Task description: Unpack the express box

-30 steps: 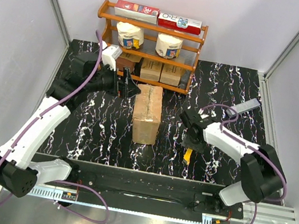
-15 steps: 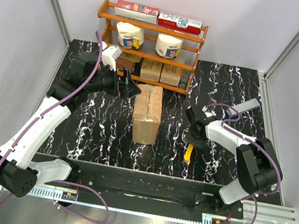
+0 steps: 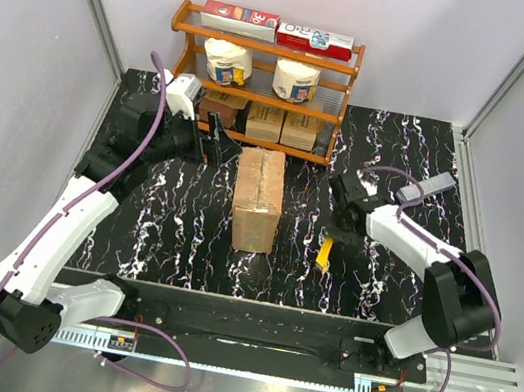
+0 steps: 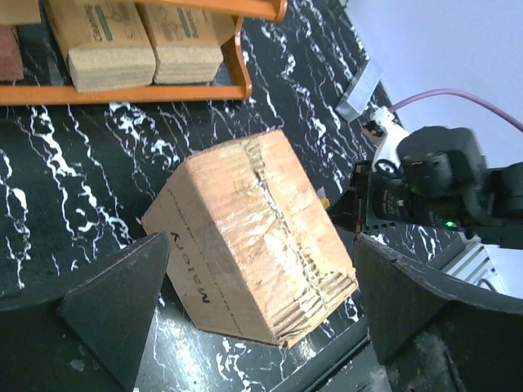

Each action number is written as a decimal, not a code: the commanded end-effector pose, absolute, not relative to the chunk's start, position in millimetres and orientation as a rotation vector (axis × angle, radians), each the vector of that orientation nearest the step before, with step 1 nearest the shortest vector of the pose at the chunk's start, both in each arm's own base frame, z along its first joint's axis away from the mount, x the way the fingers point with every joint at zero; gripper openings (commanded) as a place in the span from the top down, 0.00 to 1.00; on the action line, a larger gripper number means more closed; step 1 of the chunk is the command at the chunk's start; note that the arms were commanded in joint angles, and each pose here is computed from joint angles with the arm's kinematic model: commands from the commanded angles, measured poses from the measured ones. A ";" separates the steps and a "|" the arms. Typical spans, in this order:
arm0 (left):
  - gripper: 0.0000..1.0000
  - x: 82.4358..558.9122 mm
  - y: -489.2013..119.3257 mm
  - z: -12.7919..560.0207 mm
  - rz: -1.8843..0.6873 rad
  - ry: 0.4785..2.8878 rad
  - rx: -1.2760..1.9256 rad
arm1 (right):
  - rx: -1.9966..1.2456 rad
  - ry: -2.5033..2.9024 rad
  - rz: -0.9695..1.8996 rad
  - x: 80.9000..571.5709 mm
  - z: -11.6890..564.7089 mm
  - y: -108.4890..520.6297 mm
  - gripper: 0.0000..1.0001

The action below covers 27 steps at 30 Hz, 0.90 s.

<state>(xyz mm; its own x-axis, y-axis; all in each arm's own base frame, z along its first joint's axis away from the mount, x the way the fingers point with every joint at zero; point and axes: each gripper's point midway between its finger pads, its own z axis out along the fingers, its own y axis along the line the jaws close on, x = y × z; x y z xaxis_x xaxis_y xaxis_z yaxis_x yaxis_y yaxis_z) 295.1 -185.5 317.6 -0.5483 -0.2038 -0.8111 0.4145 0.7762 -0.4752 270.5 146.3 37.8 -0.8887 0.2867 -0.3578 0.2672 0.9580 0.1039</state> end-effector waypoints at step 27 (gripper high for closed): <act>0.07 209.3 -269.5 446.5 -1.648 1.515 0.601 | -0.479 1.491 1.761 246.0 497.5 313.1 0.95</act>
